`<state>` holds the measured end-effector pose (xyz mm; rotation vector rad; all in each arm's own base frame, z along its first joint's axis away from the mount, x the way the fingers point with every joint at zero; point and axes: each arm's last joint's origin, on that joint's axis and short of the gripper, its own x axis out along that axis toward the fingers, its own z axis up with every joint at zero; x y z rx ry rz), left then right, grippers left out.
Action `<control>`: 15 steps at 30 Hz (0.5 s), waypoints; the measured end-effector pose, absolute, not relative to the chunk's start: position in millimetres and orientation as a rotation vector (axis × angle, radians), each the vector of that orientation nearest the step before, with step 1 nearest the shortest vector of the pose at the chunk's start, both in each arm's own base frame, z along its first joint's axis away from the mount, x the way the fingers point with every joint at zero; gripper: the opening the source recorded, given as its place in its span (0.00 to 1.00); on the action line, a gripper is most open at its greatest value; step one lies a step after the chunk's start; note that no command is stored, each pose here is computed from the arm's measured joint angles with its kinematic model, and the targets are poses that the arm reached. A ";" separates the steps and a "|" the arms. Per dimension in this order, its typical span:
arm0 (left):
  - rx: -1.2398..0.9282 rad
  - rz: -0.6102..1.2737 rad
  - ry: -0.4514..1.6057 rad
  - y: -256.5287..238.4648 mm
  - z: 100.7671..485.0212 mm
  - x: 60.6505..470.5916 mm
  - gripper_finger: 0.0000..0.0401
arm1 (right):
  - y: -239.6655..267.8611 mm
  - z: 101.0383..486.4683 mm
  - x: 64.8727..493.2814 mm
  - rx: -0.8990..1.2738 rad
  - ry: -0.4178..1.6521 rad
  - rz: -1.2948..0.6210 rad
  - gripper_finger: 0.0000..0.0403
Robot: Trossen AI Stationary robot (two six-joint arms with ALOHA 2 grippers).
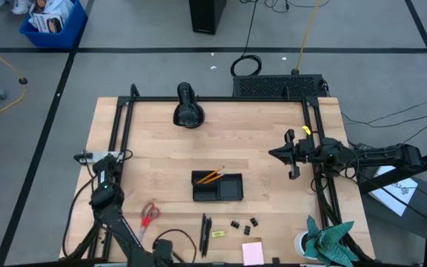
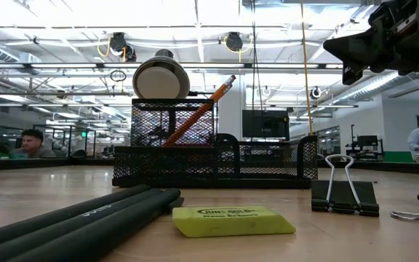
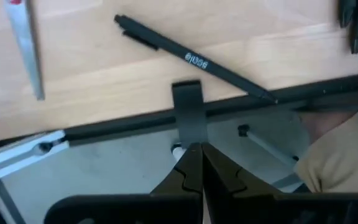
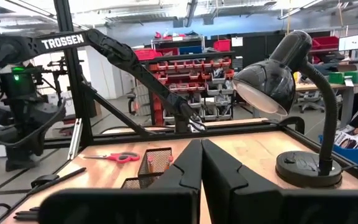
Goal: Pick and place office supplies into organizer
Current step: Put the black pen into the desk organizer
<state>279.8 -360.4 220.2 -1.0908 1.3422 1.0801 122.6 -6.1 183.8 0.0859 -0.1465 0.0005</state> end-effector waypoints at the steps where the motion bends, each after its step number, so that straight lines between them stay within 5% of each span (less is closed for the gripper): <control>1: -1.081 1.086 1.343 -360.7 217.7 278.4 0.00 | -6.1 183.8 122.6 0.087 -0.147 0.001 0.00; 15: -0.965 1.143 1.306 -354.7 169.8 269.2 0.00 | -6.1 183.8 122.6 0.110 -0.147 0.002 0.00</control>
